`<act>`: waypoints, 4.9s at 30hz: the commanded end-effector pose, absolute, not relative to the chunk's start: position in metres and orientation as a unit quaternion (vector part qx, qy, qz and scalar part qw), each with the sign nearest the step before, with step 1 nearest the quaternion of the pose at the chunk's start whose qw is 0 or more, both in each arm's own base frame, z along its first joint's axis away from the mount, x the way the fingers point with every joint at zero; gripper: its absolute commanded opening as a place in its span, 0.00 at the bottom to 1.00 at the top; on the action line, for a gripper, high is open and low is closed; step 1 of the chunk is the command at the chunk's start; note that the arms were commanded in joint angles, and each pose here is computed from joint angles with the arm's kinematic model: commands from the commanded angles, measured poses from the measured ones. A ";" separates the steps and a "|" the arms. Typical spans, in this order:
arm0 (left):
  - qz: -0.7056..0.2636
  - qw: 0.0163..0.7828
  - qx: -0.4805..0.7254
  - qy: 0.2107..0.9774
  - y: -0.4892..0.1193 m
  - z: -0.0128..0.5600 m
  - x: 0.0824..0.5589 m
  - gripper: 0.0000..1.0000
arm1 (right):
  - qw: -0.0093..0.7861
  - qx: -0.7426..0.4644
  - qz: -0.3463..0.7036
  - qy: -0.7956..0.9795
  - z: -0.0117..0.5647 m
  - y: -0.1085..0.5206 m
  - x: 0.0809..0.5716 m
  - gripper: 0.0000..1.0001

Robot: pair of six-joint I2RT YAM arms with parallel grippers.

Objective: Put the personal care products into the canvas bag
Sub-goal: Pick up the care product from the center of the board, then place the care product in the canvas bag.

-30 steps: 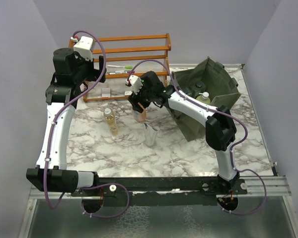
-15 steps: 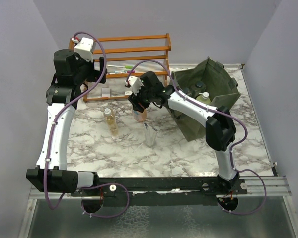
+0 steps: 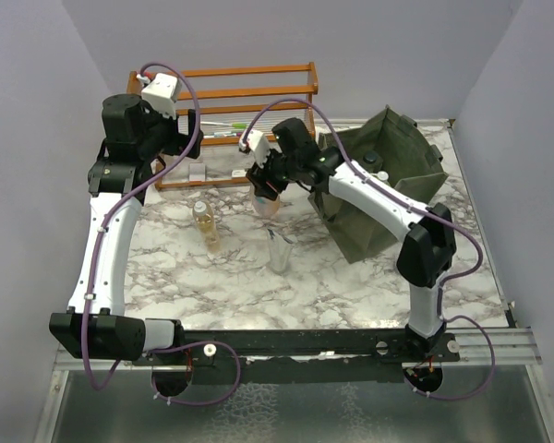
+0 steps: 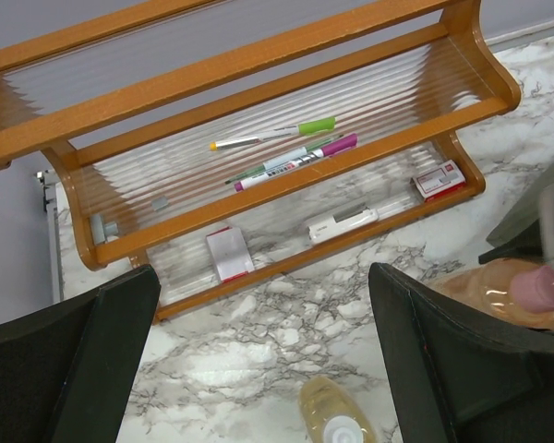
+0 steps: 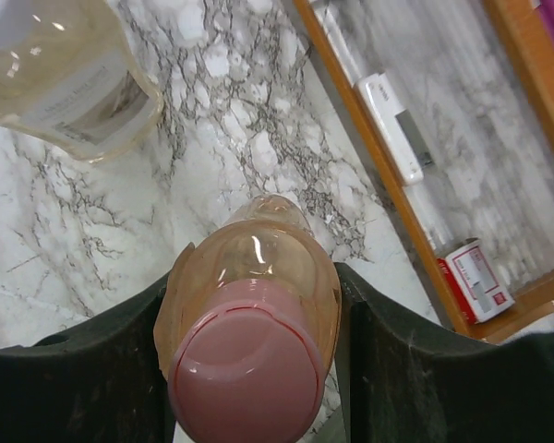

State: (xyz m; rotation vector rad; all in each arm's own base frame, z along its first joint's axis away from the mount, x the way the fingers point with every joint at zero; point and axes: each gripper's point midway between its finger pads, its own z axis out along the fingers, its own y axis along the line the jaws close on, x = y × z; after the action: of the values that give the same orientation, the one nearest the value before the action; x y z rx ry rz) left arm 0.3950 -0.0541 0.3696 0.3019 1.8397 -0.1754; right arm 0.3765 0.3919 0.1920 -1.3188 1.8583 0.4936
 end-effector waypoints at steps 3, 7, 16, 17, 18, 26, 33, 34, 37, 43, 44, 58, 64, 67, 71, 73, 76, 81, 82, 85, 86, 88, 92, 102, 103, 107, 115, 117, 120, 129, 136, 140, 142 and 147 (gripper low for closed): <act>-0.103 0.606 0.144 0.775 -0.063 0.379 0.388 0.99 | 0.548 -0.517 0.232 0.615 0.360 0.384 0.364 0.01; -0.107 0.605 0.146 0.776 -0.065 0.376 0.387 0.99 | 0.570 -0.515 0.239 0.594 0.399 0.370 0.353 0.01; -0.135 0.588 0.154 0.782 -0.075 0.361 0.391 0.97 | 0.620 -0.507 0.229 0.553 0.475 0.335 0.326 0.01; -0.140 0.587 0.158 0.782 -0.077 0.360 0.391 0.97 | 0.625 -0.506 0.225 0.550 0.482 0.332 0.324 0.01; -0.144 0.585 0.162 0.781 -0.079 0.358 0.391 0.96 | 0.631 -0.503 0.220 0.549 0.489 0.327 0.322 0.01; -0.203 0.564 0.182 0.779 -0.104 0.342 0.392 0.92 | 0.668 -0.470 0.192 0.543 0.529 0.281 0.315 0.01; -0.228 0.545 0.241 0.770 -0.148 0.332 0.388 0.91 | 0.694 -0.433 0.174 0.548 0.555 0.229 0.310 0.01; -0.231 0.541 0.255 0.767 -0.157 0.330 0.386 0.91 | 0.698 -0.425 0.168 0.552 0.557 0.221 0.311 0.01; -0.252 0.526 0.299 0.756 -0.192 0.323 0.376 0.91 | 0.707 -0.404 0.147 0.561 0.561 0.195 0.312 0.01; -0.295 0.493 0.367 0.732 -0.254 0.308 0.361 0.91 | 0.711 -0.370 0.111 0.588 0.553 0.152 0.319 0.01; -0.301 0.487 0.377 0.728 -0.264 0.305 0.358 0.91 | 0.710 -0.366 0.105 0.593 0.549 0.146 0.321 0.01; -0.335 0.449 0.428 0.709 -0.341 0.276 0.348 0.81 | 0.641 -0.357 0.044 0.678 0.473 0.098 0.343 0.01; -0.341 0.444 0.437 0.704 -0.350 0.274 0.343 0.78 | 0.623 -0.343 0.028 0.702 0.454 0.090 0.358 0.01; -0.340 0.445 0.440 0.702 -0.350 0.275 0.341 0.78 | 0.615 -0.335 0.022 0.714 0.447 0.087 0.368 0.01; -0.338 0.447 0.445 0.698 -0.348 0.277 0.339 0.78 | 0.595 -0.326 0.015 0.734 0.431 0.083 0.384 0.01; -0.337 0.448 0.449 0.696 -0.347 0.279 0.338 0.78 | 0.587 -0.323 0.015 0.742 0.424 0.082 0.389 0.01; -0.330 0.452 0.456 0.692 -0.344 0.282 0.336 0.79 | 0.575 -0.321 0.019 0.752 0.414 0.082 0.391 0.01; -0.323 0.456 0.466 0.686 -0.341 0.291 0.334 0.81 | 0.548 -0.323 0.025 0.771 0.395 0.081 0.386 0.01; -0.322 0.457 0.468 0.684 -0.341 0.292 0.333 0.81 | 0.542 -0.324 0.027 0.775 0.390 0.081 0.385 0.01; -0.318 0.456 0.475 0.682 -0.339 0.293 0.331 0.82 | 0.524 -0.327 0.040 0.786 0.376 0.083 0.381 0.01; -0.316 0.455 0.476 0.683 -0.338 0.293 0.331 0.82 | 0.523 -0.327 0.041 0.786 0.373 0.083 0.381 0.01; -0.312 0.459 0.479 0.680 -0.336 0.296 0.331 0.82 | 0.517 -0.327 0.042 0.790 0.368 0.082 0.380 0.01; -0.303 0.465 0.488 0.673 -0.333 0.305 0.329 0.83 | 0.510 -0.327 0.042 0.795 0.362 0.080 0.379 0.01; -0.282 0.476 0.546 0.629 -0.333 0.343 0.312 0.83 | 0.486 -0.328 0.043 0.809 0.344 0.077 0.383 0.01; -0.281 0.477 0.554 0.621 -0.335 0.347 0.308 0.83 | 0.484 -0.327 0.042 0.810 0.343 0.076 0.384 0.01; -0.287 0.476 0.589 0.587 -0.352 0.362 0.290 0.83 | 0.483 -0.326 0.041 0.812 0.344 0.074 0.385 0.01; -0.307 0.463 0.635 0.536 -0.405 0.366 0.260 0.83 | 0.495 -0.313 0.033 0.810 0.357 0.068 0.381 0.01; -0.310 0.462 0.642 0.527 -0.420 0.366 0.253 0.84 | 0.500 -0.311 0.030 0.808 0.363 0.066 0.379 0.01; -0.317 0.463 0.640 0.524 -0.441 0.365 0.247 0.85 | 0.506 -0.307 0.027 0.805 0.370 0.064 0.379 0.01; -0.314 0.460 0.614 0.559 -0.492 0.336 0.242 0.85 | 0.518 -0.297 0.013 0.802 0.382 0.054 0.379 0.01; -0.292 0.466 0.596 0.585 -0.504 0.318 0.256 0.79 | 0.513 -0.306 0.023 0.801 0.379 0.057 0.377 0.01; -0.311 0.448 0.606 0.579 -0.504 0.311 0.245 0.68 | 0.508 -0.315 0.042 0.801 0.376 0.064 0.377 0.01; -0.318 0.439 0.615 0.572 -0.503 0.309 0.238 0.59 | 0.507 -0.317 0.050 0.800 0.377 0.067 0.376 0.01; -0.333 0.422 0.643 0.546 -0.498 0.308 0.224 0.39 | 0.506 -0.319 0.063 0.799 0.380 0.071 0.375 0.01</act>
State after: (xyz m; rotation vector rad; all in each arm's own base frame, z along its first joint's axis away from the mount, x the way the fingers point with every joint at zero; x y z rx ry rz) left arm 0.2403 -0.5011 0.2960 1.5560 1.4441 -0.7742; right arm 0.3682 0.0622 0.3360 -0.7627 2.0817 0.1404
